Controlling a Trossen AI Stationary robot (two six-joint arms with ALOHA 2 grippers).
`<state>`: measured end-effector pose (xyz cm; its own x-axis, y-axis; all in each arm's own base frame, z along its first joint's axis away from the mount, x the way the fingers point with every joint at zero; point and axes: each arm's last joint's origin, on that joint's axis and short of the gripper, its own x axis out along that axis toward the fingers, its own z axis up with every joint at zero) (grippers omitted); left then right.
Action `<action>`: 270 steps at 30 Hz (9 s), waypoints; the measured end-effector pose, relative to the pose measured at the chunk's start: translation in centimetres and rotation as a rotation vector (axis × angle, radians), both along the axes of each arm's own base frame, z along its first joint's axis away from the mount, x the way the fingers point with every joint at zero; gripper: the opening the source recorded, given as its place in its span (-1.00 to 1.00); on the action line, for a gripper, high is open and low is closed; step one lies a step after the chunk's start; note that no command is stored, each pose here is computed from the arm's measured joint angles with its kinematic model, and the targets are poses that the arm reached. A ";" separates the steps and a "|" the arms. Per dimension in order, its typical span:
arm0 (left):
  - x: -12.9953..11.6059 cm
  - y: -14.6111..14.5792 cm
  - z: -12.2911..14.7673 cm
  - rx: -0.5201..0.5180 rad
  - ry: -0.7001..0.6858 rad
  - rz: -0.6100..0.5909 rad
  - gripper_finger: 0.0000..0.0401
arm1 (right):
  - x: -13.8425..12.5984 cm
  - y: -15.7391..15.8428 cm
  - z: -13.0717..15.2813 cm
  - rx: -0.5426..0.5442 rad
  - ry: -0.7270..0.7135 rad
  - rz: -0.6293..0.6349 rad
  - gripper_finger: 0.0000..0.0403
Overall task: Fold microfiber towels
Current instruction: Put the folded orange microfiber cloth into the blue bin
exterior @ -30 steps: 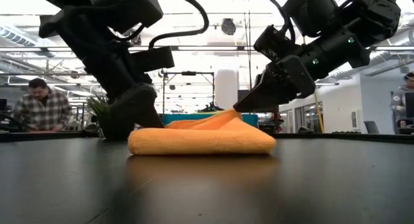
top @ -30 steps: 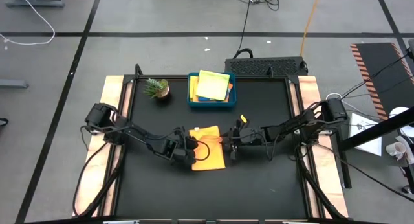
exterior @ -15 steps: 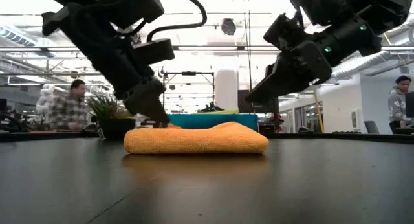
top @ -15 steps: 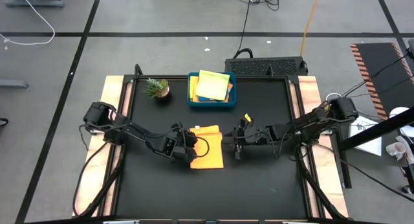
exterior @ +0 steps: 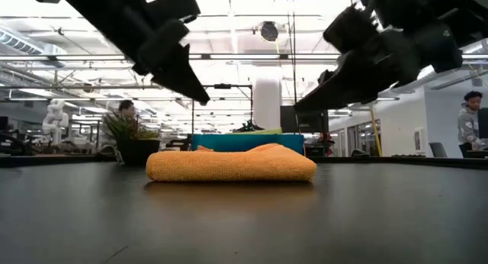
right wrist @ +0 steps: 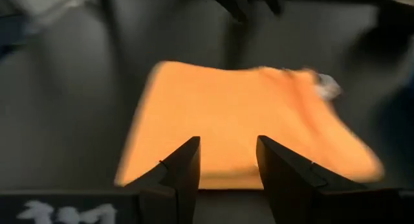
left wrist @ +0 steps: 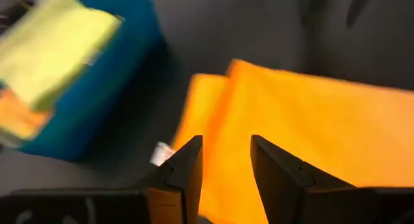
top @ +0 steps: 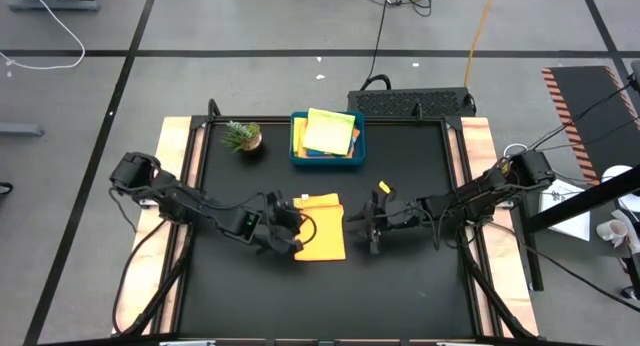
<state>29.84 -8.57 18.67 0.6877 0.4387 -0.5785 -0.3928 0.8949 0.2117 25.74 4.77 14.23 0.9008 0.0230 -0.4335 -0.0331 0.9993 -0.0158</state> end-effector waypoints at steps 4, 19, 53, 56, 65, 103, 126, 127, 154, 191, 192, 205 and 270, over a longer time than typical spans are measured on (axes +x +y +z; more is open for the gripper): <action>0.1 -1.9 -1.0 -0.063 0.027 -0.111 -0.34 | -0.1 1.5 0.3 0.007 -0.031 0.146 -0.30; 0.3 -7.6 -3.3 -0.144 0.050 -0.372 -0.29 | 1.1 6.6 -1.1 -0.094 -0.015 0.318 -0.30; -0.2 -7.4 -7.5 -0.022 0.255 -0.353 0.12 | 3.5 5.1 -5.0 -0.283 0.195 0.221 -0.35; -0.2 -7.4 -7.1 -0.001 0.233 -0.350 0.12 | 3.4 5.1 -5.0 -0.284 0.200 0.221 -0.50; 0.8 -7.9 -4.4 0.029 0.040 -0.390 0.12 | 3.7 5.3 -4.5 -0.191 0.142 0.195 -0.94; 8.1 -7.7 -5.5 0.208 0.224 -0.305 -0.21 | 4.4 5.5 -3.3 -0.028 0.022 0.185 -0.99; 5.5 -7.3 1.3 0.190 0.196 -0.318 -0.98 | 4.4 5.0 -3.2 -0.504 0.014 0.130 0.30; 5.4 -7.2 1.6 0.193 0.193 -0.322 -0.98 | 4.5 4.8 -3.2 -0.503 0.016 0.123 0.32; 2.0 -4.4 9.0 0.320 0.117 -0.241 -0.99 | 3.7 4.8 0.1 -0.542 -0.030 0.070 -0.99; 2.0 -2.1 11.8 0.217 0.058 -0.455 -0.99 | 3.6 0.5 4.5 -0.105 -0.130 0.072 0.43; 2.0 -2.1 11.8 0.219 0.052 -0.456 -0.99 | 3.7 0.6 4.1 -0.096 -0.116 0.088 0.41; 2.3 -1.3 11.9 0.226 0.054 -0.428 -0.99 | 3.8 0.6 2.8 -0.117 -0.052 0.108 -0.37; 2.1 19.4 2.4 0.106 -0.445 0.096 -1.00 | -1.3 -18.5 14.8 -0.159 0.265 -0.220 -1.00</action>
<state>31.92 10.87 21.08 0.8122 0.5532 -0.1851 -0.5460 0.8326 0.0929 24.40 -13.69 29.02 0.7331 -0.2448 -0.6346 0.1584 0.9688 -0.1907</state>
